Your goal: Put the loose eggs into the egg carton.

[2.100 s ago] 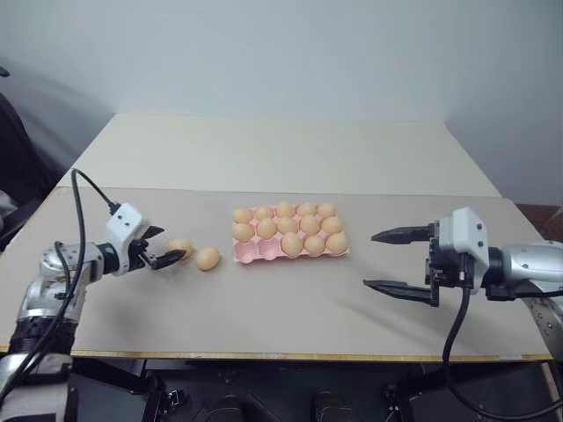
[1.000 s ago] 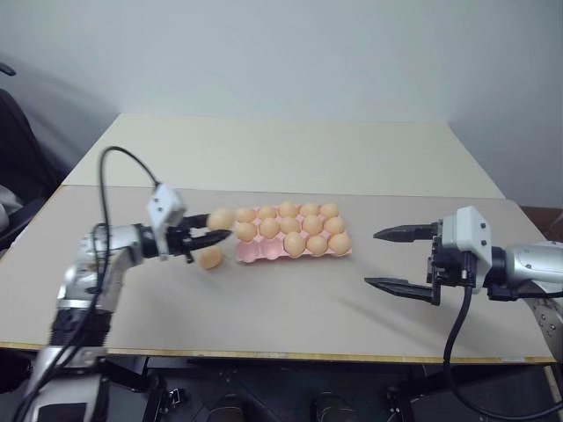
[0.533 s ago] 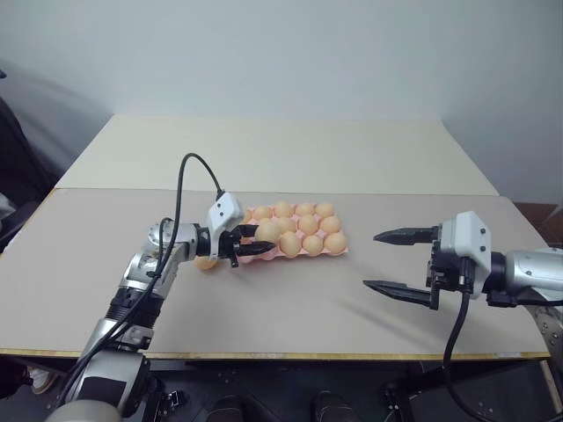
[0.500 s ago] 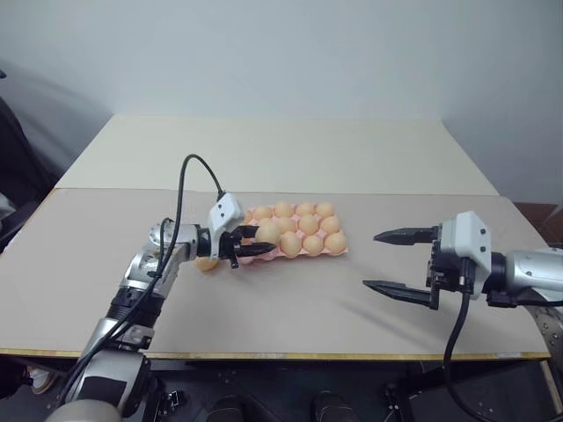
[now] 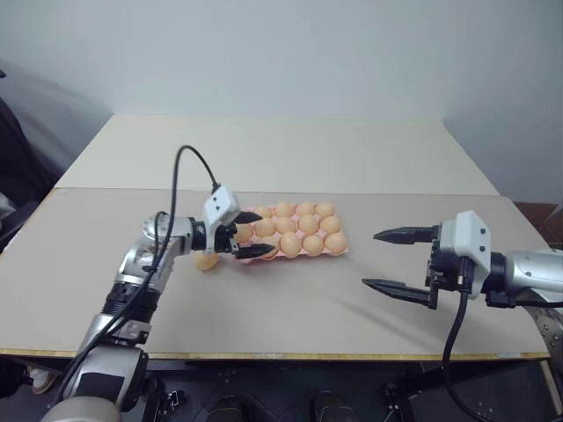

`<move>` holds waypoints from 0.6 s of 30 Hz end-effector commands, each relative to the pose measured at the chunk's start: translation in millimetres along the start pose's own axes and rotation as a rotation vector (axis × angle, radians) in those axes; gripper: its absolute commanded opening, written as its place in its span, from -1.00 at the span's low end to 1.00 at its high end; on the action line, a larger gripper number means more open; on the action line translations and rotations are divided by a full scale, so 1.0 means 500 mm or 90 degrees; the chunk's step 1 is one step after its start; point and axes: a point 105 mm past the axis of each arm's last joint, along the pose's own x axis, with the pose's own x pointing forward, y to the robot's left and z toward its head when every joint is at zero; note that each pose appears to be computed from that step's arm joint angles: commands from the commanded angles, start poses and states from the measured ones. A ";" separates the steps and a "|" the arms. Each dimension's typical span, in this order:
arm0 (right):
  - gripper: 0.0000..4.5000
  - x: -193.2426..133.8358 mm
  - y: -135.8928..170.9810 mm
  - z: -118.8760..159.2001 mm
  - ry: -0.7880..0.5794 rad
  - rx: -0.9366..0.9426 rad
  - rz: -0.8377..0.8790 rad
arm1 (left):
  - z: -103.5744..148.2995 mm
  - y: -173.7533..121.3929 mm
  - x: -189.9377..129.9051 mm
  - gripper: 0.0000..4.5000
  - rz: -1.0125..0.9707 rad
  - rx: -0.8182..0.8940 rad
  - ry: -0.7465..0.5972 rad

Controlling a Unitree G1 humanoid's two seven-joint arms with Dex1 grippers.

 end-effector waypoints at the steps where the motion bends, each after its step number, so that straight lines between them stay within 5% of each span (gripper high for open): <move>1: 1.00 -0.004 -0.003 0.019 -0.019 -0.022 -0.002 | 0.056 0.013 -0.071 0.99 0.030 0.040 -0.044; 10: 1.00 -0.006 -0.013 0.009 -0.015 -0.018 0.003 | 0.015 -0.022 -0.293 0.99 0.127 0.012 0.017; 18: 1.00 -0.010 -0.015 0.007 -0.009 -0.015 0.015 | -0.032 -0.099 -0.363 0.99 0.162 -0.077 0.060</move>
